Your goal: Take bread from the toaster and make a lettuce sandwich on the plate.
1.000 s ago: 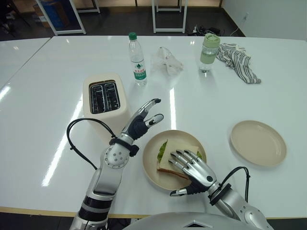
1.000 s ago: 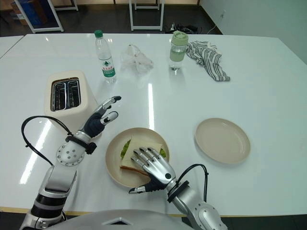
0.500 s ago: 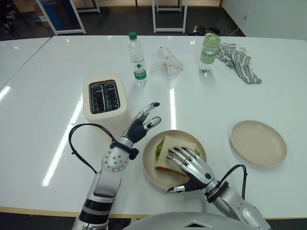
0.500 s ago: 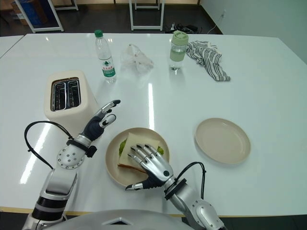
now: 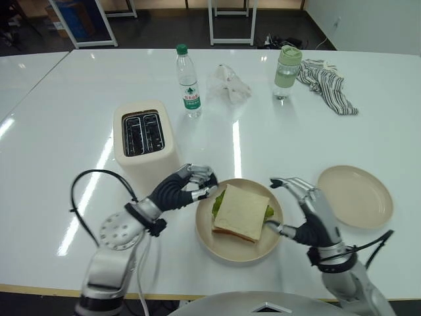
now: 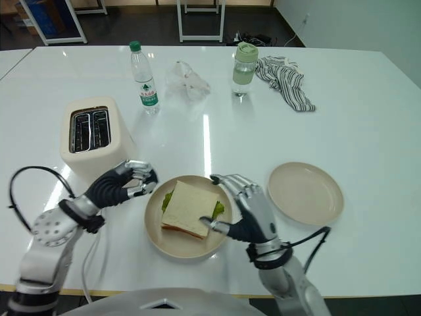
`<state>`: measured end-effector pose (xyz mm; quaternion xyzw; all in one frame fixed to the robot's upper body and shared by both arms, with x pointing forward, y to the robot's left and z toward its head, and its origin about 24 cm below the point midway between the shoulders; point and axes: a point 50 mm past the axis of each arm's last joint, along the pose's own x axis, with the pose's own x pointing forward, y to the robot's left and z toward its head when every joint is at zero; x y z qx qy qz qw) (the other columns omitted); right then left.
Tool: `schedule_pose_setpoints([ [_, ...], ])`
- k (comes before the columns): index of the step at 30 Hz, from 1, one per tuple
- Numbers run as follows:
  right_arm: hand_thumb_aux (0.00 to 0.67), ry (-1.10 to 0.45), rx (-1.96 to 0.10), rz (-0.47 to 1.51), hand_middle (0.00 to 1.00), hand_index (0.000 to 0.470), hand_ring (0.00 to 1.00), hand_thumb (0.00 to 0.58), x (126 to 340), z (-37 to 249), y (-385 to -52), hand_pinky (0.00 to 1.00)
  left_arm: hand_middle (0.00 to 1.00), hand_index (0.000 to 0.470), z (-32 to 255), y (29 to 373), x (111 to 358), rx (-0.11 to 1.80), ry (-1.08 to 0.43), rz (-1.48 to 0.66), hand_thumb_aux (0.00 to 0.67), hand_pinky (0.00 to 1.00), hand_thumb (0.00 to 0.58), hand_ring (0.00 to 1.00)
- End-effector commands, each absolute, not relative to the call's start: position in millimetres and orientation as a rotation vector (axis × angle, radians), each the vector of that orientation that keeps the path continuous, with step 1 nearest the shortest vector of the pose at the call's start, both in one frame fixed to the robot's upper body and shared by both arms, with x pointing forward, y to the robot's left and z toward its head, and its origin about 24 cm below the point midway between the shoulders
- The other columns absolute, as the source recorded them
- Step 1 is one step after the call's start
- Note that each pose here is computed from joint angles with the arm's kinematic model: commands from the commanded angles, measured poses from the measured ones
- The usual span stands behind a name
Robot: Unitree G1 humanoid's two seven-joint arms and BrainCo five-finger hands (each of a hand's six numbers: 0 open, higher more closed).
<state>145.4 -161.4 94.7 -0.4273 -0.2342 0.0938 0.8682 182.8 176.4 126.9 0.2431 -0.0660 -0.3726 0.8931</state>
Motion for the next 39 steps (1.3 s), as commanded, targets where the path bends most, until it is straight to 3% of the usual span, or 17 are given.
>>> schedule_pose_setpoints([
  [1, 0.670, -0.366, -1.018, 0.343, 1.00, 0.470, 1.00, 0.580, 131.5, 94.1, -189.0, 1.00, 1.00, 0.470, 123.7, 201.5, 155.8, 0.806, 0.067, -0.965, 0.670, 1.00, 0.580, 1.00],
  [5, 0.670, -0.212, -1.062, 0.530, 1.00, 0.470, 1.00, 0.580, 109.9, 85.6, -196.2, 1.00, 1.00, 0.470, 110.1, 216.6, 146.4, 0.907, 0.289, -0.972, 0.670, 1.00, 0.580, 1.00],
  [10, 0.670, 0.019, -1.055, 0.747, 1.00, 0.470, 1.00, 0.580, 87.2, 66.1, -199.9, 1.00, 1.00, 0.470, 85.8, 209.2, 136.6, 0.945, 0.451, -1.057, 0.670, 1.00, 0.580, 1.00],
  [20, 0.670, 0.233, -1.080, 0.935, 1.00, 0.470, 1.00, 0.580, 73.9, 33.2, -193.1, 1.00, 1.00, 0.470, 52.1, 185.9, 131.0, 0.986, 0.553, -1.129, 0.670, 1.00, 0.580, 1.00],
  [29, 0.670, 0.071, -1.018, 0.946, 1.00, 0.470, 1.00, 0.580, 91.8, 14.8, -147.8, 1.00, 1.00, 0.470, 33.8, 162.2, 146.5, 1.028, 0.504, -1.099, 0.670, 1.00, 0.580, 1.00],
  [39, 0.670, -0.017, -1.165, 0.899, 1.00, 0.470, 1.00, 0.580, 144.6, -10.4, -127.3, 1.00, 1.00, 0.470, 12.4, 138.6, 187.9, 1.000, 0.458, -1.027, 0.670, 1.00, 0.580, 1.00],
])
